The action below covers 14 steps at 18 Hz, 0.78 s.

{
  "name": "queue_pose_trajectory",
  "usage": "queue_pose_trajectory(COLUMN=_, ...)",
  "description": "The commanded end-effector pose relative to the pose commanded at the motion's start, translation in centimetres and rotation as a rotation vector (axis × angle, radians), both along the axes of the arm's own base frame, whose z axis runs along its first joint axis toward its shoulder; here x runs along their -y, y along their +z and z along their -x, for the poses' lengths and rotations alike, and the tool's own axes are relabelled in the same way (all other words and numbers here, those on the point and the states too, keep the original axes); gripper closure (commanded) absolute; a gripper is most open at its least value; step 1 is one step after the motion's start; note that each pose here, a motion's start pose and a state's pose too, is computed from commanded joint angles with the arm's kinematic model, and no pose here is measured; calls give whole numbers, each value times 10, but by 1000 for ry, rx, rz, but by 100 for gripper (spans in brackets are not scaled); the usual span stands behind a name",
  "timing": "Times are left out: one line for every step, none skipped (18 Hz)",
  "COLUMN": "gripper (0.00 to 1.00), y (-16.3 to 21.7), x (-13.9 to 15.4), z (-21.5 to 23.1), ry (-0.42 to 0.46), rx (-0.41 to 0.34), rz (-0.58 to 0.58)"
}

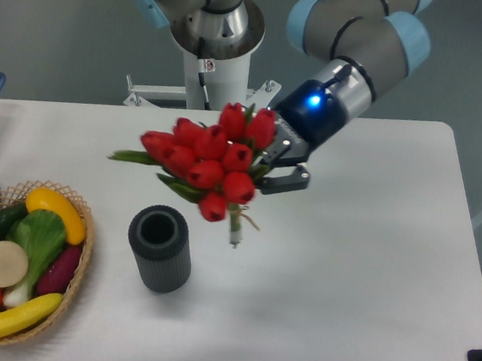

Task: Insert the flowers into the vase
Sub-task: 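Carry the red tulip bunch with the gripper over the grey vase, then lower the tulip stems down into the grey vase opening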

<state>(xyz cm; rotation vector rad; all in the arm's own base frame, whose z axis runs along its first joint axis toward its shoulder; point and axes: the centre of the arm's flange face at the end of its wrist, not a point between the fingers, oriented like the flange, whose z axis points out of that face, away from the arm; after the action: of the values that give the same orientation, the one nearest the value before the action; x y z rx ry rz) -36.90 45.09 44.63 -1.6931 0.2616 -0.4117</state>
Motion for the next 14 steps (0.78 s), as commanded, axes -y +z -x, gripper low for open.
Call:
queue_pose_trajectory(gripper=74, y=-3, x=0, z=-3, ry=-9, rx=19, rz=-10)
queue_pose_trajectory(gripper=74, y=-4, x=1, z=-6, ry=-14, rx=31, rz=-20)
queue_pose_trajectory(gripper=74, y=1, x=1, z=-9, ry=-21, rx=30, rz=-35)
queue_pose_trajectory(gripper=74, y=3, x=1, z=-11, ry=-23, rx=34, rz=-38)
queue_pose_trajectory(gripper=74, y=2, x=1, z=-13, ry=-24, rx=43, rz=-33)
queue_pose_trajectory(gripper=74, y=1, x=1, z=-19, ry=-30, rx=52, rz=-30)
queue_pose_trajectory(gripper=74, y=6, x=2, z=-22, ry=-32, rx=46, rz=-34)
queue_pose_trajectory(gripper=74, y=7, x=2, z=-22, ry=-32, rx=45, rz=-36)
queue_pose_trajectory(gripper=74, y=10, x=1, z=-24, ry=-36, rx=42, rz=-39)
queue_pose_trajectory(gripper=74, y=11, x=0, z=-28, ry=-41, rx=40, rz=-40)
queue_pose_trajectory(gripper=74, y=7, x=0, z=-30, ry=-43, rx=47, rz=-36)
queue_pose_trajectory(gripper=74, y=5, x=0, z=-30, ry=-43, rx=51, rz=-34)
queue_pose_trajectory(gripper=74, y=5, x=-2, z=-29, ry=-46, rx=55, rz=-37)
queue_pose_trajectory(gripper=74, y=6, x=-7, z=-33, ry=-61, rx=57, rz=-44)
